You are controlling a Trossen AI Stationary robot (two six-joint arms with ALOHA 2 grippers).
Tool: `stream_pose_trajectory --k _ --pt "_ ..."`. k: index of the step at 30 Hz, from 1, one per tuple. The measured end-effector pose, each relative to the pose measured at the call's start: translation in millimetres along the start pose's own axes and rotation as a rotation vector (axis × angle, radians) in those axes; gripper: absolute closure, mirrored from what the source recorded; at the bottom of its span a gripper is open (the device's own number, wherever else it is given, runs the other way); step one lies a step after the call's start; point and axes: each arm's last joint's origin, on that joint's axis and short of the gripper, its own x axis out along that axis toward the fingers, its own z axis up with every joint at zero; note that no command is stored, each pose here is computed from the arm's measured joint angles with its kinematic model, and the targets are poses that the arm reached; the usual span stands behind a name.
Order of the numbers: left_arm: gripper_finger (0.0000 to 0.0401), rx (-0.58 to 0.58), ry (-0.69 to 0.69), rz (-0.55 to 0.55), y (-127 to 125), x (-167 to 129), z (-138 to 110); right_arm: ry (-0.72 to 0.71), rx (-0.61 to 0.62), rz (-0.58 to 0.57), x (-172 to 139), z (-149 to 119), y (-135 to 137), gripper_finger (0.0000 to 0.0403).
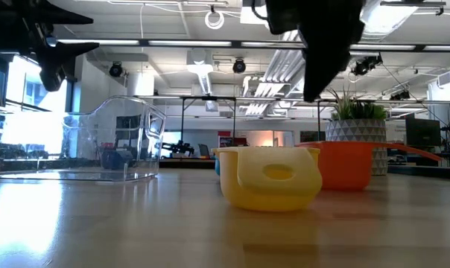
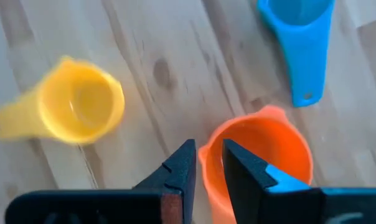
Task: Nest measuring cups in basket
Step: Move the orange measuring cup to the center, then stack the red measuring cup into the orange measuring cup
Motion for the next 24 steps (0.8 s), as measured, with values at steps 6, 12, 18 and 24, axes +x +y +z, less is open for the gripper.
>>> stream_pose_trajectory --k 6,12,18,24 --pt "0.0248 -0.009 -0.012 -0.038 -8.7 -0.3 12.1 -0.072 0.115 0.029 -17.0 23.5 -4.8 0.0331" --pt "0.0259 0.0 0.008 -0.124 -24.0 -2.2 33.6 -0.149 0.191 0.067 -38.2 47.5 -11.2 0.0331" --pt "0.027 0.027 0.062 -0.134 -43.8 -3.7 63.6 -0.206 0.211 0.09 -61.7 64.6 -15.8 0.0331" --pt "0.0272 0.116 0.175 -0.084 -69.4 2.3 89.5 -0.261 0.113 0.111 -84.7 73.6 -12.5 0.0331"
